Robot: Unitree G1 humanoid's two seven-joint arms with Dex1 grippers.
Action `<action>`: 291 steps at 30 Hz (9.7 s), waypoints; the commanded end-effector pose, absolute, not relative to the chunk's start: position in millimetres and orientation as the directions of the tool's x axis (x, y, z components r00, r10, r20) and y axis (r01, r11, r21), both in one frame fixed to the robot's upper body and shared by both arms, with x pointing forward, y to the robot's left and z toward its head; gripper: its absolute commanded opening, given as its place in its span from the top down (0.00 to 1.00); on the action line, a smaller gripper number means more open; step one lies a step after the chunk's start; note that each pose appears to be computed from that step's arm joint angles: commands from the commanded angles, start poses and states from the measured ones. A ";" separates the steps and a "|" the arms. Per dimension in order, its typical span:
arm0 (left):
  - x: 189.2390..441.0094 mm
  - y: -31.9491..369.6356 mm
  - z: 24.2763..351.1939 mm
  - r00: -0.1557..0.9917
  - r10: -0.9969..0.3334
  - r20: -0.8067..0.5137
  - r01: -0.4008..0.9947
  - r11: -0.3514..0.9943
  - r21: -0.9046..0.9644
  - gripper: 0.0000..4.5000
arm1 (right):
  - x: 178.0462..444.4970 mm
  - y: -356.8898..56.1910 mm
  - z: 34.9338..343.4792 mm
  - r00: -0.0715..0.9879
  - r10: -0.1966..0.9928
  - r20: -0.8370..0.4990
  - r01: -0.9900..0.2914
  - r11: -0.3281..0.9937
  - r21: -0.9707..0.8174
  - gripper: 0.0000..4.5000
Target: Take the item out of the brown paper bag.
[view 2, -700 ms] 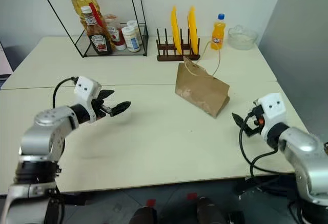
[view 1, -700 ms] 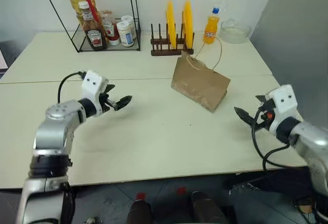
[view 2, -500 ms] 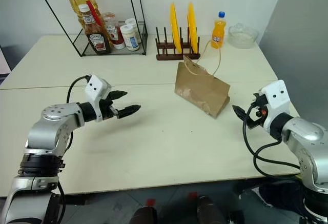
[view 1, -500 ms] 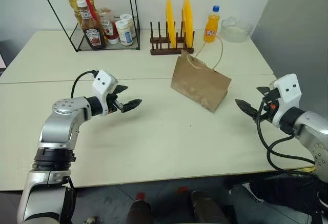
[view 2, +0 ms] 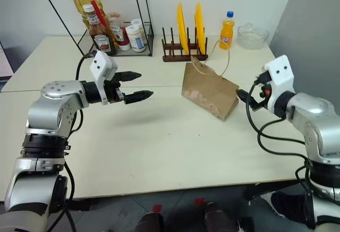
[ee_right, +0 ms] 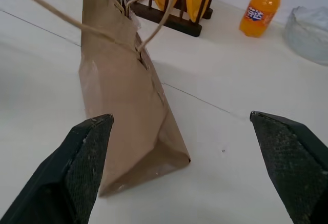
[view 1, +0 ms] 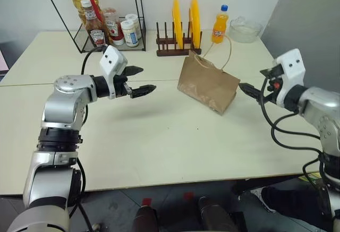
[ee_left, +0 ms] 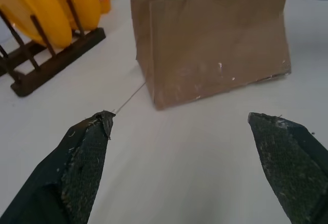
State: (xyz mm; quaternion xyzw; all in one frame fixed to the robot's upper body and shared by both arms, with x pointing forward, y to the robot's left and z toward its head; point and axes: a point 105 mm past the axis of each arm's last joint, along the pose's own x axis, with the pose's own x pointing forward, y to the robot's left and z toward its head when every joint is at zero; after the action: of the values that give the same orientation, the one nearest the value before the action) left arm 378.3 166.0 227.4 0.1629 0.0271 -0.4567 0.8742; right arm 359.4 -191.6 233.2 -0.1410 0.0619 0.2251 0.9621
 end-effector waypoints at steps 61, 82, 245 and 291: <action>272.6 240.1 227.7 0.699 -0.697 -0.163 0.715 0.689 0.117 0.00 | 396.7 17.6 243.3 0.158 0.982 -0.106 -0.955 0.124 -0.270 0.99; 289.3 239.4 222.7 0.711 -0.680 -0.180 0.702 0.704 0.108 0.00 | 410.2 -32.2 226.2 0.244 0.946 -0.213 -0.922 0.159 -0.353 0.25; 277.2 162.8 132.0 -0.064 -0.548 -0.834 0.665 -0.647 0.374 0.00 | 317.0 -116.1 206.4 0.658 0.742 -0.131 -0.708 0.549 -0.444 0.00; 249.8 162.4 133.5 -0.151 -0.622 -0.769 0.587 -0.682 0.436 0.00 | 284.3 -103.8 167.4 0.535 0.815 -0.222 -0.810 0.421 -0.408 0.00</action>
State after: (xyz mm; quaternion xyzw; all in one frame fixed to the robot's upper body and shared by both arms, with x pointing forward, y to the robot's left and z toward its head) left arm 248.7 158.6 130.1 0.4963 -0.0037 -0.7681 0.4046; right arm 293.8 -110.0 155.4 -0.2178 0.0268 0.4659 0.8572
